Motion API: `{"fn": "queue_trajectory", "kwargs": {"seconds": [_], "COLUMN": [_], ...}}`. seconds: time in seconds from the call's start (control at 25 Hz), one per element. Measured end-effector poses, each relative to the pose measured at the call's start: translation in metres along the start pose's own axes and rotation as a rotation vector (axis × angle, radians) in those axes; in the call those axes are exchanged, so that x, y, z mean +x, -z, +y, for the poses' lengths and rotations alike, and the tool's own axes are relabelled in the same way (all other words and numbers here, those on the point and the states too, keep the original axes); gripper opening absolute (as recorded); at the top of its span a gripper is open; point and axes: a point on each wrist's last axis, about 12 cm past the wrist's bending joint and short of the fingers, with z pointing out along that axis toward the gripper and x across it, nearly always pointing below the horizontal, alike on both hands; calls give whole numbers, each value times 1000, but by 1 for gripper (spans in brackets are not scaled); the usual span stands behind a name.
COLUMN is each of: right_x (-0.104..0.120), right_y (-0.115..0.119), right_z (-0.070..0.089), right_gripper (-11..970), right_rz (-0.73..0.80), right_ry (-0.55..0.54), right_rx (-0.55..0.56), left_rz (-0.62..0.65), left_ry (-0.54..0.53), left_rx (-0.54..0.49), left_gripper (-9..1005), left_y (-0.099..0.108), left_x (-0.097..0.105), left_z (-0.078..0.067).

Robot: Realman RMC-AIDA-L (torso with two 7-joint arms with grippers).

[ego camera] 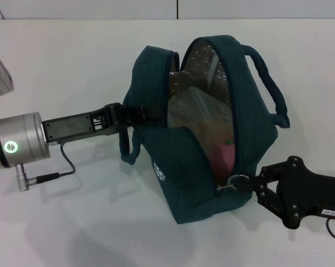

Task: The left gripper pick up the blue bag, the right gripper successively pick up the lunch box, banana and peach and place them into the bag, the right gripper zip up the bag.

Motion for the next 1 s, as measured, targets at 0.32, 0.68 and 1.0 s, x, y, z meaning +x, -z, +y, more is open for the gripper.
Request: {"fn": "queue_trajectory", "kwargs": {"seconds": [0.32,0.68,1.0], "right_x": [-6,-22,-43], "right_y": [-6,-15,-31], "right_z": [-5,-14,-28], "right_gripper": [9,10,11], "right_rz": [-8,-92,-174], "right_ry": [20,51,89], "right_rx": [-14,-5,0], "left_rz": [9,-153,-291], "left_ry": [-180,-338,-441], "left_rx": [4,28,0], "left_gripper": [154,547,779], "left_y": [-1,21,41], "left_x": [0,-11,-10], "left_z": [0,-6,-5]}}
